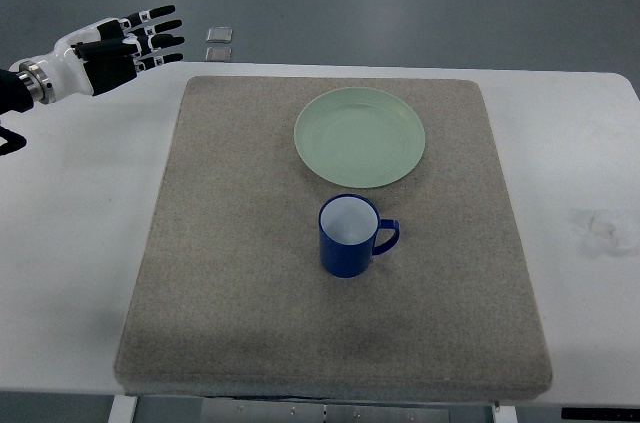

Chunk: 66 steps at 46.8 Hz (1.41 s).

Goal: Place cup left of plate with left hand
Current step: 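Raise the left hand and orient it palm-sideways toward the pad, then reach the left hand forward to the blue mug's body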

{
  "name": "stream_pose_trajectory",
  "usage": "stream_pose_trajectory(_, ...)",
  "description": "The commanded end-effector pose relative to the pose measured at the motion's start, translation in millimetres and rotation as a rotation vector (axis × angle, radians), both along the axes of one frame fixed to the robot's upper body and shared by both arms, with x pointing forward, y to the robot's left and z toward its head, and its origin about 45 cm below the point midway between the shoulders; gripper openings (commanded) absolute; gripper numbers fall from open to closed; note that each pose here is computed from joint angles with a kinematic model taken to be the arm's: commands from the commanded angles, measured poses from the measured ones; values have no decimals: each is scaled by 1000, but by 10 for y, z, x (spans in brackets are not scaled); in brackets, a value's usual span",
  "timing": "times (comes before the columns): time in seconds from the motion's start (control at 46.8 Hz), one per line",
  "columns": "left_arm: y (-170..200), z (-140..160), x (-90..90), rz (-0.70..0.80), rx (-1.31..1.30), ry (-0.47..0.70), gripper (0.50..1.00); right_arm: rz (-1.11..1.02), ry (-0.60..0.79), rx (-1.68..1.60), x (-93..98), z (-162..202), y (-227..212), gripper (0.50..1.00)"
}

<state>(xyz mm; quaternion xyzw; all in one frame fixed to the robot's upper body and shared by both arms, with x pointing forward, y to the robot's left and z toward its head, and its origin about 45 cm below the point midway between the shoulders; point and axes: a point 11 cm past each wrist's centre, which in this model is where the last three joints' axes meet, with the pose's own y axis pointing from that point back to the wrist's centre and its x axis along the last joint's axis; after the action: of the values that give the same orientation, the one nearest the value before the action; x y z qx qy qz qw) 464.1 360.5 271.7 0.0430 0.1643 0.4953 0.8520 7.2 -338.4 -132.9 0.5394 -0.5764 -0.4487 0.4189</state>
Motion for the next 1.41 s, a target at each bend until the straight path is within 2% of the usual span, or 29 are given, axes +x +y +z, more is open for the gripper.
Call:
stream_pose_trajectory(0.0,-43,11,-7,-20,21,-9,999,0,0,1,-2,0,1,932)
stream_pose_trajectory(0.278,-298,-117,-163,-118,54,-21,999,0,-1,0,7,0,0,932)
stream_pose_trajectory(0.427,-497,-260,-430,-203,80,-61,999,0,-1,0,7,0,0,932)
stream_pose_trajectory(0.641,-642,-409,-679,-255,54,-80,996,0,-1,0,7,0,0,932)
stream_pose_trajectory(0.876,-826,-676,-879,-285,7,-56,996,0,0,0,-2,0,0,932)
stream_pose_trajectory(1.004,-943,-844,-1000,-293,3,-108,996,0,-1,0,7,0,0,932)
stream_pose_trajectory(1.132,-1055,-880,-1043,-324,22,-172,996,0,-1,0,7,0,0,932)
stream_pose_trajectory(1.388,-1162,-936,-1073,-362,60,-184,996,0,-1,0,7,0,0,932)
